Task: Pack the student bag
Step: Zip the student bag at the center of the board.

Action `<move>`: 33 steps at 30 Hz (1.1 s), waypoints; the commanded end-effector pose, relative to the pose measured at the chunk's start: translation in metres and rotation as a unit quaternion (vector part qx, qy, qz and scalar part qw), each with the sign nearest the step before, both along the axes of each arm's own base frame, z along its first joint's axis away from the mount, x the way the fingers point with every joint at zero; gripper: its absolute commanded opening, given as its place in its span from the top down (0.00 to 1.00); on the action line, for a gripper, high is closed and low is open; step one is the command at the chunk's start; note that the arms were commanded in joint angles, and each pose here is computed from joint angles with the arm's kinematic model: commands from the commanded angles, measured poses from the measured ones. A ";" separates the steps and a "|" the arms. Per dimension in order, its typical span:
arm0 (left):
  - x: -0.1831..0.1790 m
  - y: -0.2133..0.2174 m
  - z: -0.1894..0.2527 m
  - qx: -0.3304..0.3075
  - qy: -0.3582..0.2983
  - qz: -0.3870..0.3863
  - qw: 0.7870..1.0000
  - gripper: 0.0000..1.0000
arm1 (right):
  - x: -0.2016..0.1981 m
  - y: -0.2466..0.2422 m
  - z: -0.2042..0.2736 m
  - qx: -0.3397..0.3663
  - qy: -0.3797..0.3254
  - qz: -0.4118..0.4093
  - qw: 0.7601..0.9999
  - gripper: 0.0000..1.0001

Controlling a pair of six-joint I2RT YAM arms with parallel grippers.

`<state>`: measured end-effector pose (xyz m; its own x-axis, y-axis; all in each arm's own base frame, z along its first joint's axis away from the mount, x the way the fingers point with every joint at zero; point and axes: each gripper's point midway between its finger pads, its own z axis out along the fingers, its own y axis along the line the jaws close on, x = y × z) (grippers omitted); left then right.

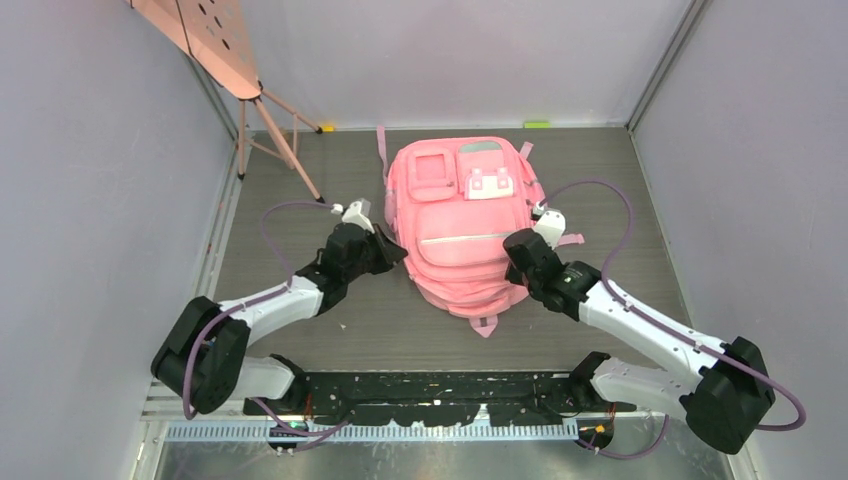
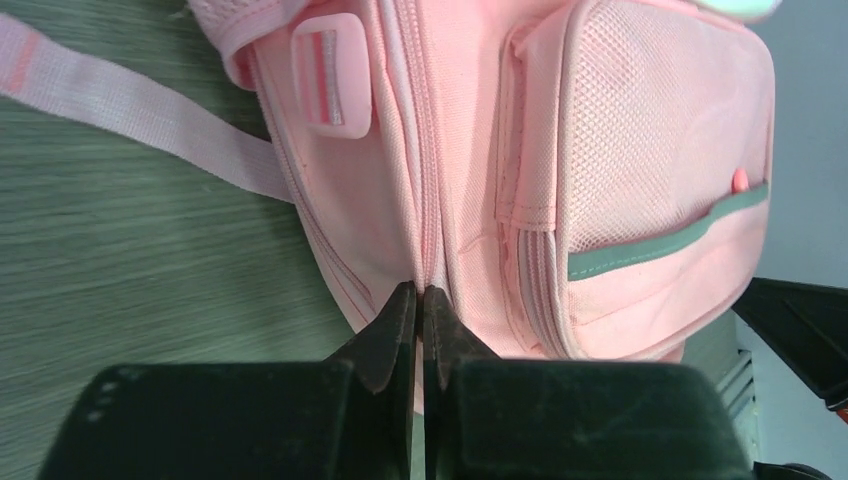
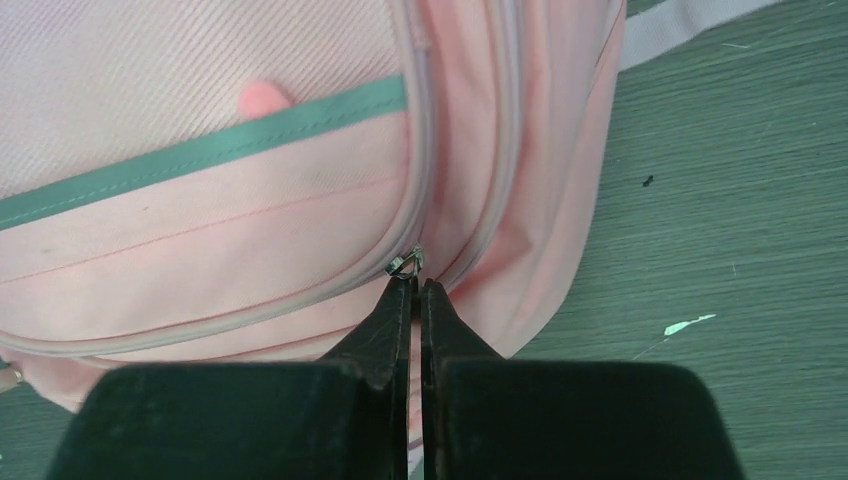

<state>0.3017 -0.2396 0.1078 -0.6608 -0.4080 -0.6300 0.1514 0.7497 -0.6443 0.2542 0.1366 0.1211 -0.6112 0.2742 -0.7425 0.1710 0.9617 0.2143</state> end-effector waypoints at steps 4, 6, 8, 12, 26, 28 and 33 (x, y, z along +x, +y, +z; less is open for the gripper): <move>0.011 0.040 0.011 0.056 -0.016 0.010 0.998 0.87 | 0.009 -0.006 0.005 -0.029 0.009 0.032 0.999 1.00; 0.002 0.036 0.013 0.040 -0.008 -0.002 0.999 0.68 | 0.009 0.005 0.004 -0.011 0.011 0.052 0.999 1.00; -0.008 0.030 0.012 0.011 0.003 -0.011 1.000 0.54 | 0.008 0.011 0.001 0.000 0.015 0.061 0.998 1.00; -0.034 0.021 0.003 -0.012 0.025 -0.012 1.000 0.40 | 0.008 0.018 -0.007 0.013 0.024 0.067 0.997 1.00; -0.055 -0.013 -0.002 -0.066 0.029 0.002 0.997 0.31 | 0.010 0.028 -0.009 0.028 0.025 0.079 0.996 1.00; -0.054 -0.019 -0.005 -0.071 0.031 -0.001 0.997 0.31 | 0.010 0.027 -0.009 0.027 0.025 0.078 0.996 1.00; -0.058 -0.036 -0.017 -0.070 0.047 -0.015 0.996 0.37 | 0.008 0.021 -0.006 0.021 0.020 0.070 0.997 1.00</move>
